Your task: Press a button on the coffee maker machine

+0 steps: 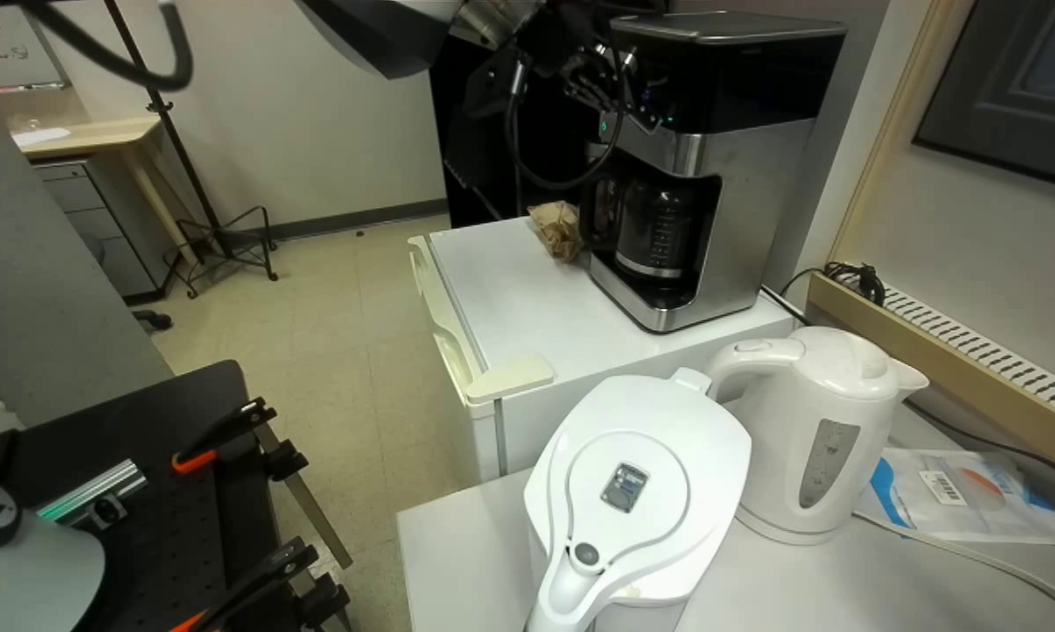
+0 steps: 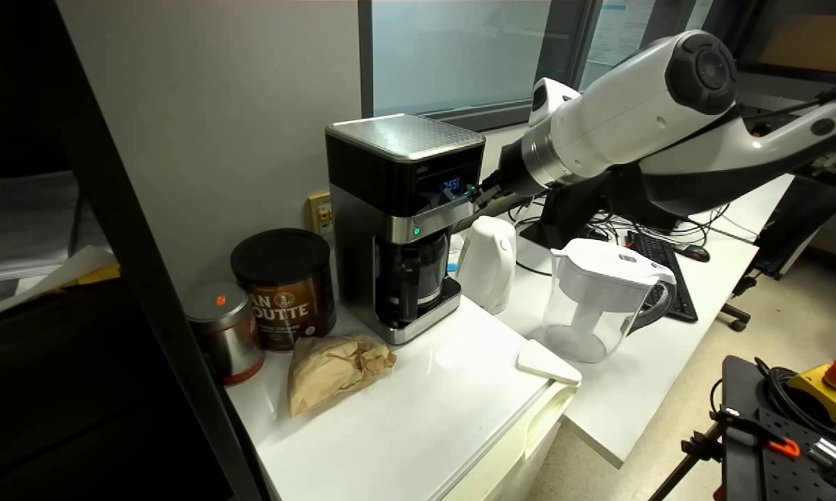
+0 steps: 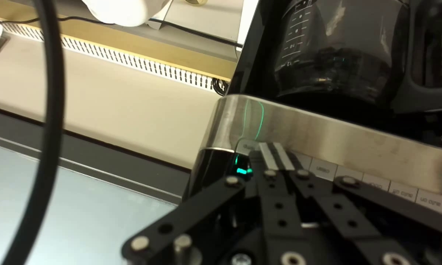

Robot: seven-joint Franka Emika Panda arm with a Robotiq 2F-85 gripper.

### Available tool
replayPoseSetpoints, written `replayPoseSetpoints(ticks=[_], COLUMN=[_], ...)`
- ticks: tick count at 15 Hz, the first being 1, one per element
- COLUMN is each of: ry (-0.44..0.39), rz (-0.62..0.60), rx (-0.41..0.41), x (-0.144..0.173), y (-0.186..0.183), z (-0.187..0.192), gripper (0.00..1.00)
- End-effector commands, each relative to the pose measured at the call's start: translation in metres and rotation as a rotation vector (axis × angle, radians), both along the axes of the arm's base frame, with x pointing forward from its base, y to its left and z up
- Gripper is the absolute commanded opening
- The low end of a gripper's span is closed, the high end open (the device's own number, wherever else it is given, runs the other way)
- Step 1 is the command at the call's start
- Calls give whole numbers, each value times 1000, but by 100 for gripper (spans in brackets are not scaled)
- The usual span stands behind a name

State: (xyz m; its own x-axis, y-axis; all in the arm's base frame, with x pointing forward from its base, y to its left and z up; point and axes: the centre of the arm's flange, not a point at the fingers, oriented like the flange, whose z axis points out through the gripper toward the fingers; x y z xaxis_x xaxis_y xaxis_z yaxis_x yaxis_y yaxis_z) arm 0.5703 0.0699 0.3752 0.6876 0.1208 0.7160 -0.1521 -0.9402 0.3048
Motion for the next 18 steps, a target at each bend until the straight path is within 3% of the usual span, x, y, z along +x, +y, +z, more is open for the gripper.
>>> replayPoseSetpoints(ticks=[1,18], ry=[-23,-19], rz=[-14,10], rx=[2,-33], x=[14,16], y=[3,10], z=[-3,-14], gripper=[0,0])
